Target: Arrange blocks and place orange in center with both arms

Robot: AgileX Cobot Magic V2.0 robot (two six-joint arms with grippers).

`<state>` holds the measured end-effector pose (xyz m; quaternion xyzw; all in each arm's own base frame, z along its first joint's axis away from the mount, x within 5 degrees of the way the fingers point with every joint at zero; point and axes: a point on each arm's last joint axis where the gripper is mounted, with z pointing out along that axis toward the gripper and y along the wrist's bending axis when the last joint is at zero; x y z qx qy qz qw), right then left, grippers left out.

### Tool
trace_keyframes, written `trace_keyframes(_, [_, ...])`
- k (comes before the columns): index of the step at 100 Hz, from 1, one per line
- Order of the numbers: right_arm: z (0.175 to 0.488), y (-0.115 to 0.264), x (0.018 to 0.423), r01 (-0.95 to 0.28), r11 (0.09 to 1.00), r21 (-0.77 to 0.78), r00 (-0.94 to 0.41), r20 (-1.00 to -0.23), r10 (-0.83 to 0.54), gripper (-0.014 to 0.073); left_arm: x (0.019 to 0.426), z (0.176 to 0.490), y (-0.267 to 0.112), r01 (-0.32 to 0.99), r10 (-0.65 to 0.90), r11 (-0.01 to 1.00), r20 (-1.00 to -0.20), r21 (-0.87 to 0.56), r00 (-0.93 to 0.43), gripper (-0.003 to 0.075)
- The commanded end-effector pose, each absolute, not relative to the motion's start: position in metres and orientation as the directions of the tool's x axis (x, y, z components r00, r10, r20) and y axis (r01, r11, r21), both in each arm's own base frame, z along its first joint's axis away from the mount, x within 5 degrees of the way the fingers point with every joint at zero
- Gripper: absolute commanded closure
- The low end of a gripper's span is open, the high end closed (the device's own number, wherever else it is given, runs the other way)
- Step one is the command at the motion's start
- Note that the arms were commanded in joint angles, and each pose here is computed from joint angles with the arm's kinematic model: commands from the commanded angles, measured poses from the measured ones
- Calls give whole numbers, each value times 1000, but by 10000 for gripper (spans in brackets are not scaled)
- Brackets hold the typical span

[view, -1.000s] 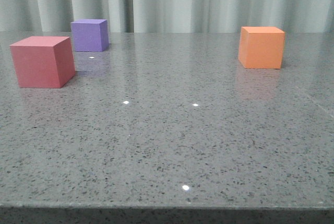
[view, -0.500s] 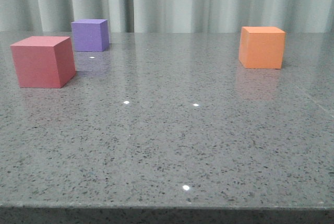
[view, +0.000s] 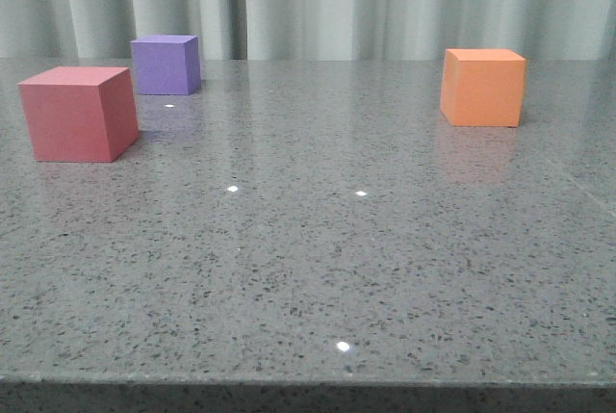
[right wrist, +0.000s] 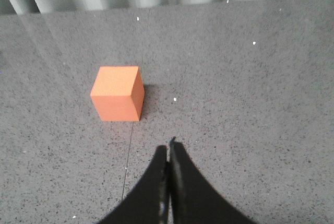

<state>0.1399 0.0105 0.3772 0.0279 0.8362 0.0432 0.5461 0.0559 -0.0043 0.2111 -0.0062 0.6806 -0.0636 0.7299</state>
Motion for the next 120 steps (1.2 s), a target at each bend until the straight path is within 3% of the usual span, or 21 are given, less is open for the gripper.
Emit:
trace_keyframes(1, [389, 11, 152, -5, 996, 94, -353, -932, 86, 655, 54, 206, -5, 104, -116, 989, -984, -102, 133, 741])
trace_keyframes(8, [385, 11, 157, -1, 996, 91, -379, -922, 84, 603, 54, 206, -5, 104, -116, 989, -984, -102, 133, 741])
trace_keyframes(15, [382, 12, 161, 2, 996, 88, -402, -912, 82, 495, 54, 206, -5, 104, -116, 989, -984, -102, 133, 741])
trace_keyframes(34, [377, 11, 162, 11, 996, 83, -449, -890, 79, 24, 54, 206, -5, 104, -116, 989, -984, -102, 133, 741])
trace_keyframes(40, [376, 11, 162, 12, 996, 83, -452, -888, 79, -69, 54, 206, -5, 104, -116, 989, -984, -102, 133, 741])
trace_keyframes(75, [378, 23, 174, -29, 988, 151, -488, -865, 118, -35, 54, 206, -5, 104, -116, 989, -984, -102, 133, 741])
trace_keyframes(94, [379, 48, 220, -107, 983, 148, -522, -850, 71, -35, 54, 206, -5, 104, -116, 989, -984, -102, 133, 741])
trace_keyframes(120, [376, 69, 300, -101, 983, 155, -585, -808, 67, -35, 54, 206, -5, 104, -116, 989, -984, -102, 133, 741])
